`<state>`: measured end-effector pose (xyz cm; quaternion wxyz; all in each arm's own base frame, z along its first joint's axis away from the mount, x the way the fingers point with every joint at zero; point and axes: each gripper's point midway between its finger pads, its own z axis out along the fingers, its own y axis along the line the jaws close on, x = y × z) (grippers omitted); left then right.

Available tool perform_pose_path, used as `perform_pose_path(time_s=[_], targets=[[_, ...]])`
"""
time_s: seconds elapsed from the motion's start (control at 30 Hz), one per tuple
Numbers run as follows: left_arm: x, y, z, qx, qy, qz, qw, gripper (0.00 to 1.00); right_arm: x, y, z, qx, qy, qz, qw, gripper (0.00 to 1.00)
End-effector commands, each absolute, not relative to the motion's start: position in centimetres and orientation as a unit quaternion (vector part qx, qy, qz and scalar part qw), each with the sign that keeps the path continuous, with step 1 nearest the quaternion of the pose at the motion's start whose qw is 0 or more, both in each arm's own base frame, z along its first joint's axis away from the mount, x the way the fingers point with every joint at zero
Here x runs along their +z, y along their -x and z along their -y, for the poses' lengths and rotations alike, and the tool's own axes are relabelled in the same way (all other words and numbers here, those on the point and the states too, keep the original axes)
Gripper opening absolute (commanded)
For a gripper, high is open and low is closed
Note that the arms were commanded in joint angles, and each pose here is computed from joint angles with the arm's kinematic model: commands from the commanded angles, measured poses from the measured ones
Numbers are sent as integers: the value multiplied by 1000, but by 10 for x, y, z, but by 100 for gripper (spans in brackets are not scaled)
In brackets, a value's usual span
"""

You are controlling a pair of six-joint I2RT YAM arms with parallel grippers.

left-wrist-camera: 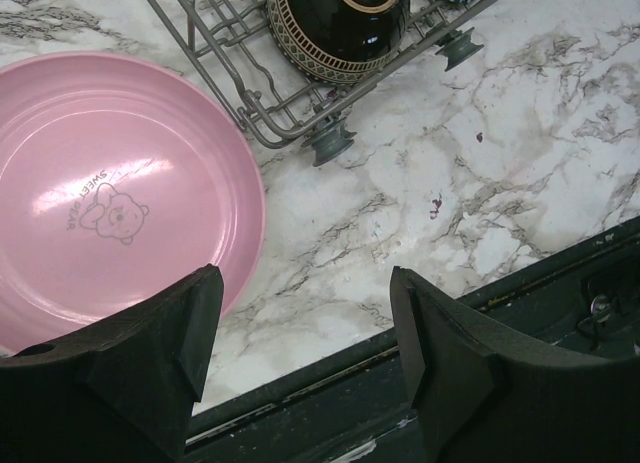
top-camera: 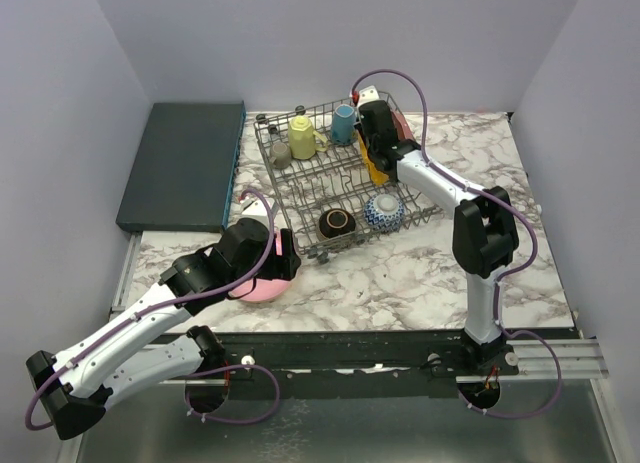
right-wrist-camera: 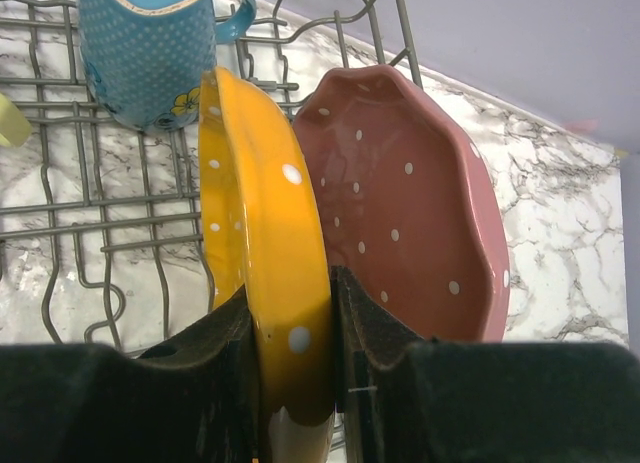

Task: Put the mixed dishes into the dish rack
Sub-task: Insert the plate into the dish rack.

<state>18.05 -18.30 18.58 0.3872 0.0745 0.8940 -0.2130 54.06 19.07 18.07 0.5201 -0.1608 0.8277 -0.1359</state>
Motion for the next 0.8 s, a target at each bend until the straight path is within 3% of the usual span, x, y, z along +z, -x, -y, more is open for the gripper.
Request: perform_pose_path(time_s=[0.0,0.1,0.23,0.47,0.77], targets=[[187,-184,182,-211,-75,-892,392,74,197,-550,-181,-134,95,-814,557,4],[186,-184,182,-210,-75,-893,391,74,200,-549,-178,-136,91,-813,559,10],[185,-184,182,-210,-75,-893,390,74,205,-549,-173,-142,82,-810,564,28],[185,-184,182,-210,-74,-893,390,74,215,-549,-165,-151,70,-805,570,47],[185,-185,181,-209,-72,-894,390,74,225,-546,-166,-136,64,-805,574,58]])
